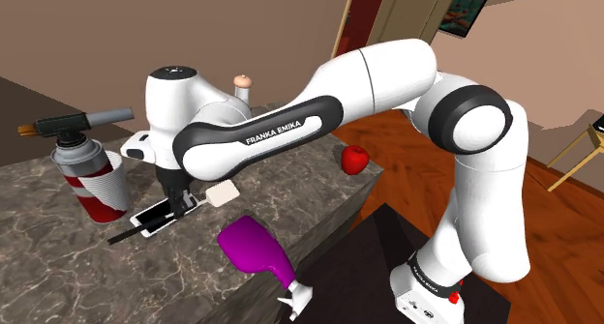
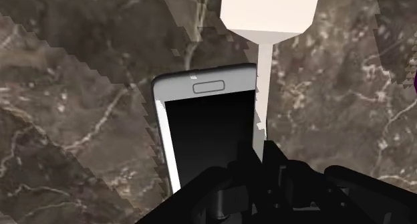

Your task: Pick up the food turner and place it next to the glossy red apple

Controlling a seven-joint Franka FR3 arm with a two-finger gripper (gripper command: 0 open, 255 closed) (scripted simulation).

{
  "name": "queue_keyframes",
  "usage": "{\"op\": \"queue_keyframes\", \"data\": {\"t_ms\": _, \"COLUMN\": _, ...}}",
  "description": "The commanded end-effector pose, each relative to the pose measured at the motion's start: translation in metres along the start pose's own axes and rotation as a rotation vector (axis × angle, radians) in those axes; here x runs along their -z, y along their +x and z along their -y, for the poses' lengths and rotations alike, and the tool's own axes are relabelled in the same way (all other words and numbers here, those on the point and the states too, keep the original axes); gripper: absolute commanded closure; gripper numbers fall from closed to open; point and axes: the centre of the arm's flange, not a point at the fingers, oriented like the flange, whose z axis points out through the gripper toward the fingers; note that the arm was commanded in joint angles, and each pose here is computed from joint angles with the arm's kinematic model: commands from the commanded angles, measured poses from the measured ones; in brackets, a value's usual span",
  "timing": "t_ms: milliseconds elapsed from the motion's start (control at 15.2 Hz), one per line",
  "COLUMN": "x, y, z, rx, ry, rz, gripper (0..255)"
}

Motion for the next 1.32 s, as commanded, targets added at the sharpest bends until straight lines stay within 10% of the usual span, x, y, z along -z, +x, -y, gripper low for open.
{"op": "queue_keyframes", "data": {"t_ms": 0, "x": -0.006, "y": 0.000, "z": 0.001, "rx": -0.001, "ry": 0.006, "rz": 0.005, "gripper": 255}}
{"op": "queue_keyframes", "data": {"t_ms": 1254, "x": 0.094, "y": 0.007, "z": 0.000, "rx": -0.001, "ry": 0.006, "rz": 0.005, "gripper": 255}}
